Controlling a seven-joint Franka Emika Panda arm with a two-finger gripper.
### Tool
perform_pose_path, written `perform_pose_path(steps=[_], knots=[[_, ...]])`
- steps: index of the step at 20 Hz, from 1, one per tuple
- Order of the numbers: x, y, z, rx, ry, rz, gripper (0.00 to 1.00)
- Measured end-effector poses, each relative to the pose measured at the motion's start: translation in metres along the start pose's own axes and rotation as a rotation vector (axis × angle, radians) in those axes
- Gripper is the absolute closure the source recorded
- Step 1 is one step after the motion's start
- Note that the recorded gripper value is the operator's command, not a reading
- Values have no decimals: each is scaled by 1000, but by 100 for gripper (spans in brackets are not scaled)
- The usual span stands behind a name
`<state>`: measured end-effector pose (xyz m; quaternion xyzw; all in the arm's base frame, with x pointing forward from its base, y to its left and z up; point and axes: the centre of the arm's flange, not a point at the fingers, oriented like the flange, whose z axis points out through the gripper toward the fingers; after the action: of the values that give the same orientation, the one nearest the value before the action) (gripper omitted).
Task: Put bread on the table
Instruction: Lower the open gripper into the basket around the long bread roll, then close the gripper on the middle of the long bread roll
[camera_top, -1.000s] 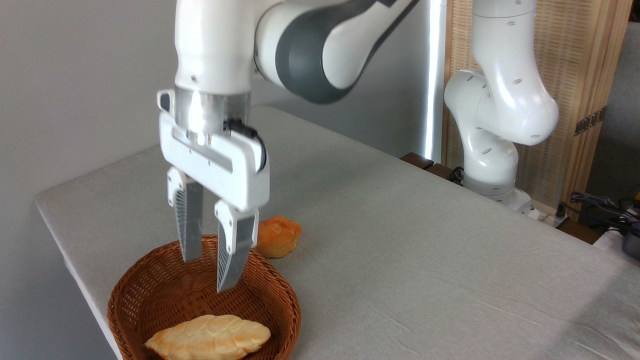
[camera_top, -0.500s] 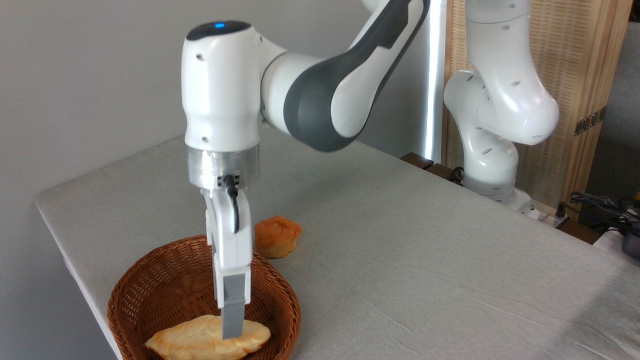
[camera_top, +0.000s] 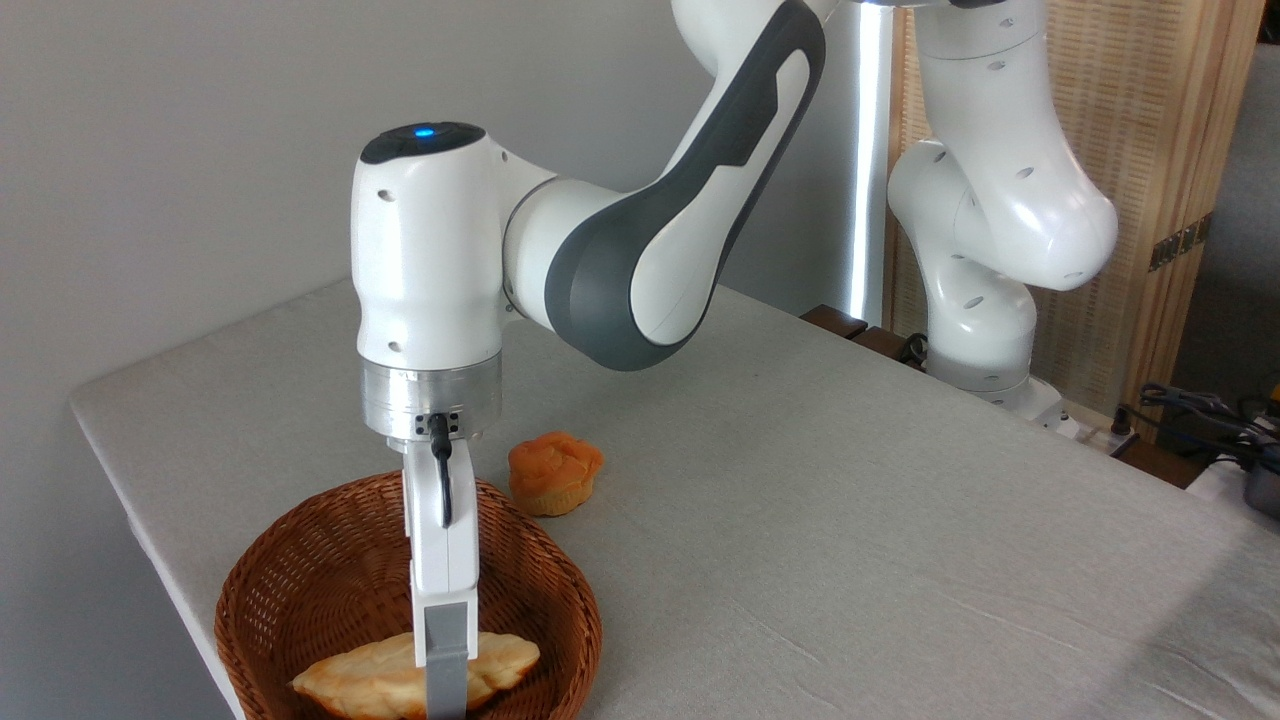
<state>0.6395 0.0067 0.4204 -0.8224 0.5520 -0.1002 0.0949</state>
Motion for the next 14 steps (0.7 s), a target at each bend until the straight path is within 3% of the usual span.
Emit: perform_pose_path(steps=[6, 7, 8, 10, 11, 14], knots=[[10, 3, 11, 1, 4, 16, 0], [10, 3, 11, 1, 5, 16, 5], [10, 3, 11, 1, 5, 17, 18], [10, 3, 11, 1, 5, 17, 59], [10, 3, 11, 1, 5, 17, 69], [10, 4, 11, 1, 5, 17, 70]])
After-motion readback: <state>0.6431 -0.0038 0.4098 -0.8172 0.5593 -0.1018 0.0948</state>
